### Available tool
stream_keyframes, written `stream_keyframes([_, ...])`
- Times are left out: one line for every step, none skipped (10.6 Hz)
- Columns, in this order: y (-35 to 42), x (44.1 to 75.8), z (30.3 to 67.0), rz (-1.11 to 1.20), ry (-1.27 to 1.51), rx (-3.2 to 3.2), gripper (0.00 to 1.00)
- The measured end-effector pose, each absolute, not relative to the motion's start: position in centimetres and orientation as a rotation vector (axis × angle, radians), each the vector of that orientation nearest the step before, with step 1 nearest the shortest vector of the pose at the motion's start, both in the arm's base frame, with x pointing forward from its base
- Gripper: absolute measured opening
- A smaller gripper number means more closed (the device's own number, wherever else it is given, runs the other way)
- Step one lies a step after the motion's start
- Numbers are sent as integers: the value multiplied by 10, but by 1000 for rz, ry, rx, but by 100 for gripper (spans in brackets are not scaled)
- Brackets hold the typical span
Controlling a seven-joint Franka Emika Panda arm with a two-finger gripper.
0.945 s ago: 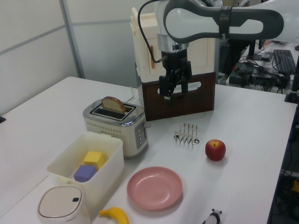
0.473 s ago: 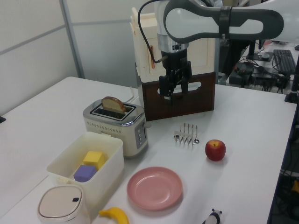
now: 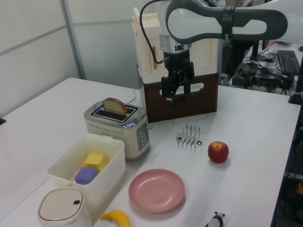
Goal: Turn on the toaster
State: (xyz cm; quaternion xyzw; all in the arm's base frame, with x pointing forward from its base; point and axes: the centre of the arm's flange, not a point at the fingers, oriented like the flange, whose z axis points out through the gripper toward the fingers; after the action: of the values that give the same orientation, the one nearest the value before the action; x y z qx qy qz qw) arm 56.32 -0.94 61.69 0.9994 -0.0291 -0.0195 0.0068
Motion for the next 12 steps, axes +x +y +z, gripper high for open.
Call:
stream_keyframes([-9, 563, 617, -62, -91, 3126, 100])
stream_keyframes([-9, 563, 617, -62, -91, 3126, 100])
stream_keyframes([-10, 563, 617, -62, -91, 3126, 100])
stream_keyframes([-10, 563, 617, -62, -91, 3126, 100])
stream_keyframes([-10, 563, 617, -62, -93, 3126, 100])
stream_keyframes([-11, 563, 617, -62, -96, 3126, 100])
stream_keyframes([-12, 563, 617, -62, -86, 3126, 100])
stream_keyframes([-13, 563, 617, -62, -74, 3127, 100])
stream_keyframes([-13, 563, 616, -63, -68, 3127, 100])
stream_keyframes([-13, 564, 615, -66, -62, 3127, 100])
stream_keyframes([-13, 564, 615, -68, -58, 3127, 100])
stream_keyframes([-13, 565, 614, -70, -56, 3127, 100])
